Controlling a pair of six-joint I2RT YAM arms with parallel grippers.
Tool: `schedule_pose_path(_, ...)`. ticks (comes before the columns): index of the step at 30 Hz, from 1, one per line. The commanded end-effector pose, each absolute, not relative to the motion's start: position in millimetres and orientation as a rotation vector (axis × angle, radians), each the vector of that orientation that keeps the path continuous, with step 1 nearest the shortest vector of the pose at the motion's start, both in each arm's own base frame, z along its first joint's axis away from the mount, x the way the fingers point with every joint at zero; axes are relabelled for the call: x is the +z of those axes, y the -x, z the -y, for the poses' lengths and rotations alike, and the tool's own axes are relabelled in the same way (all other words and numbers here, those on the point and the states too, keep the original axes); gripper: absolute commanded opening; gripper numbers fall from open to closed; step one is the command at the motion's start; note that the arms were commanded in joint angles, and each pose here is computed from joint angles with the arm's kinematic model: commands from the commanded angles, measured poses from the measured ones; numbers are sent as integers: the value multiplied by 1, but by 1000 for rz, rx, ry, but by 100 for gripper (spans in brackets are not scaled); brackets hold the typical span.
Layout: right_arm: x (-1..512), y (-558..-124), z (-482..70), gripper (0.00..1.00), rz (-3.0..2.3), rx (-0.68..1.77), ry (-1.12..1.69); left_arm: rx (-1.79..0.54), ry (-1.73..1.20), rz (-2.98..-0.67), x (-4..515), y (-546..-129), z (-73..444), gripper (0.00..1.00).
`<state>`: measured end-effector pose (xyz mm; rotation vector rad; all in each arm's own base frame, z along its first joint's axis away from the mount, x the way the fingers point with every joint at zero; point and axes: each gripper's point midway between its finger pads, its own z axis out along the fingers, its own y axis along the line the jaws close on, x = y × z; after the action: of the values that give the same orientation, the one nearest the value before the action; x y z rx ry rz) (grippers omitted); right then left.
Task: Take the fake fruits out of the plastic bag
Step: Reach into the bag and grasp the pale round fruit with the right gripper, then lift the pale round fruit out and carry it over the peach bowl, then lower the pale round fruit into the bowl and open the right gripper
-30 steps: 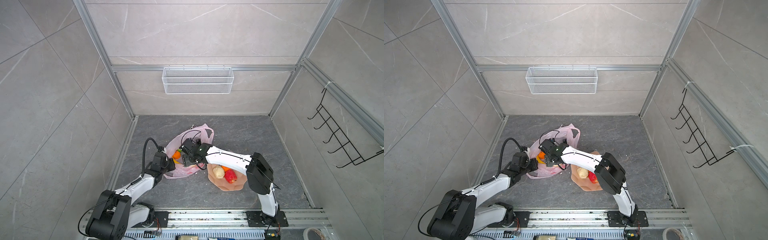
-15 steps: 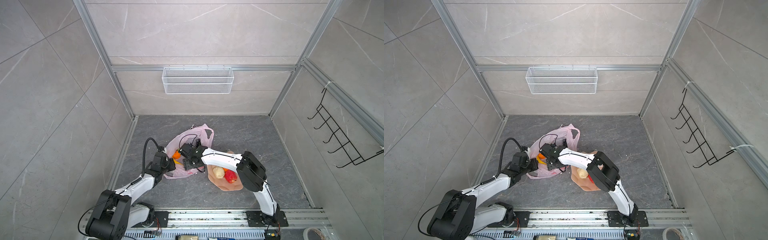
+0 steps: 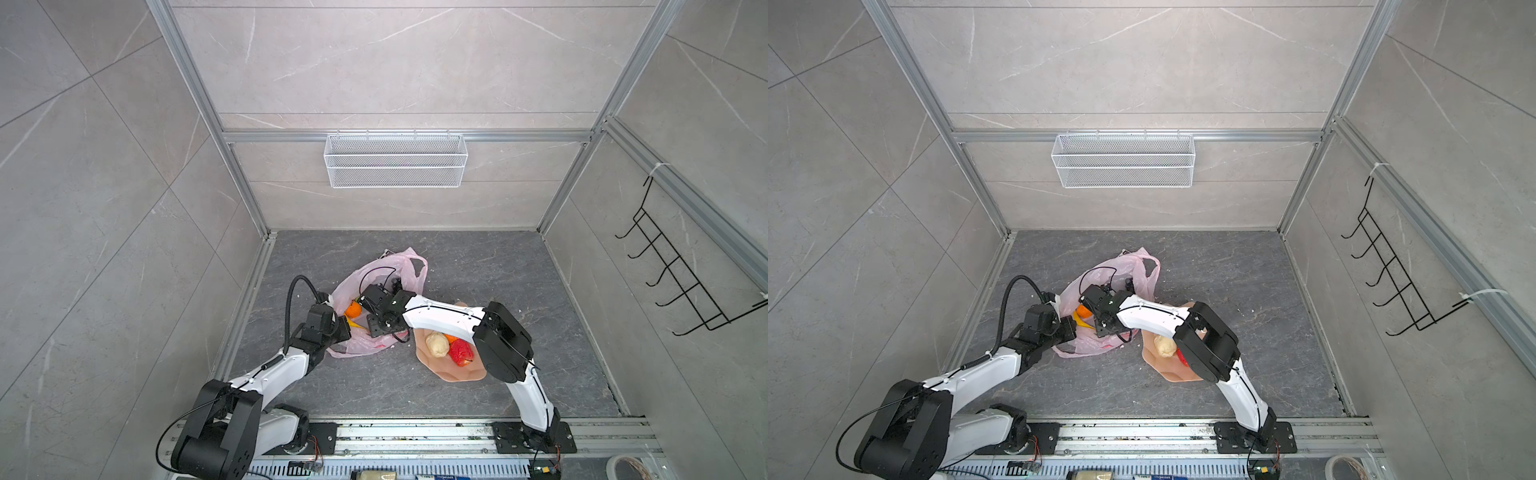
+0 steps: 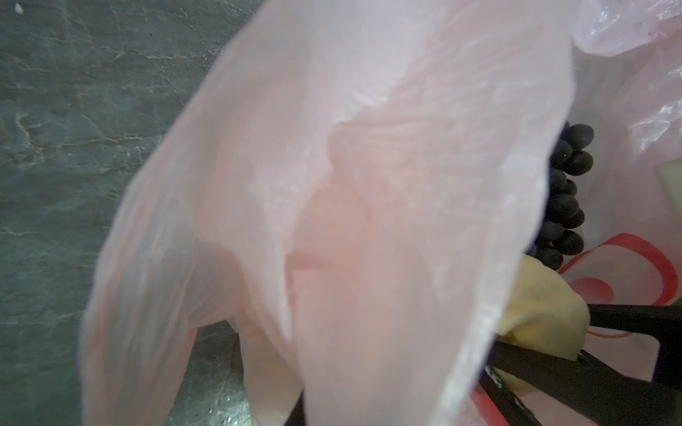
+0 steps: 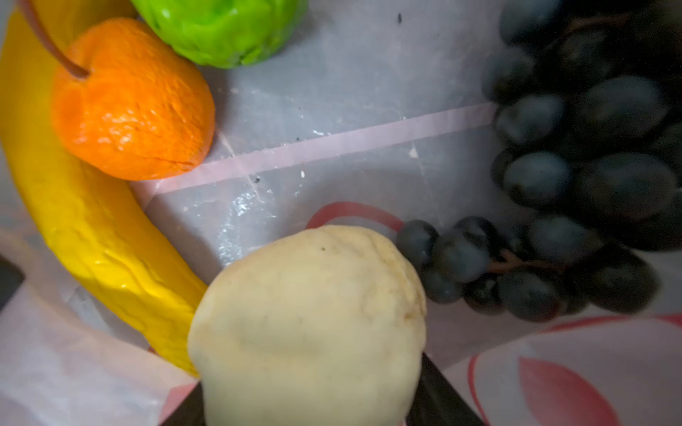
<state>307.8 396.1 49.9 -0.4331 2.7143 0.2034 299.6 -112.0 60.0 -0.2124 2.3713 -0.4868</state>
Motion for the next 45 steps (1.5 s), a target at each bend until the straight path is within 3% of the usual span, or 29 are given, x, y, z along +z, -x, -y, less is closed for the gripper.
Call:
schedule_pose_path(1, 99, -317, -401, 61, -2606, 284, 432, -475, 184, -2334, 75, -310, 115, 8)
schedule_pose_path(18, 144, -309, -378, 60, -2536, 288, 425, -469, 184, -2334, 75, -309, 114, 8)
schedule_pose_path(27, 163, -283, -280, 60, -2552, 62, 331, -465, 184, -2335, 75, -310, 113, 8)
schedule_pose_path(34, 148, -268, -189, 60, -2627, -193, 170, -466, 185, -2336, 74, -310, 113, 8)
schedule_pose_path(45, 125, -251, -124, 59, -2690, -534, 79, -464, 186, -2341, 72, -310, 113, 8)
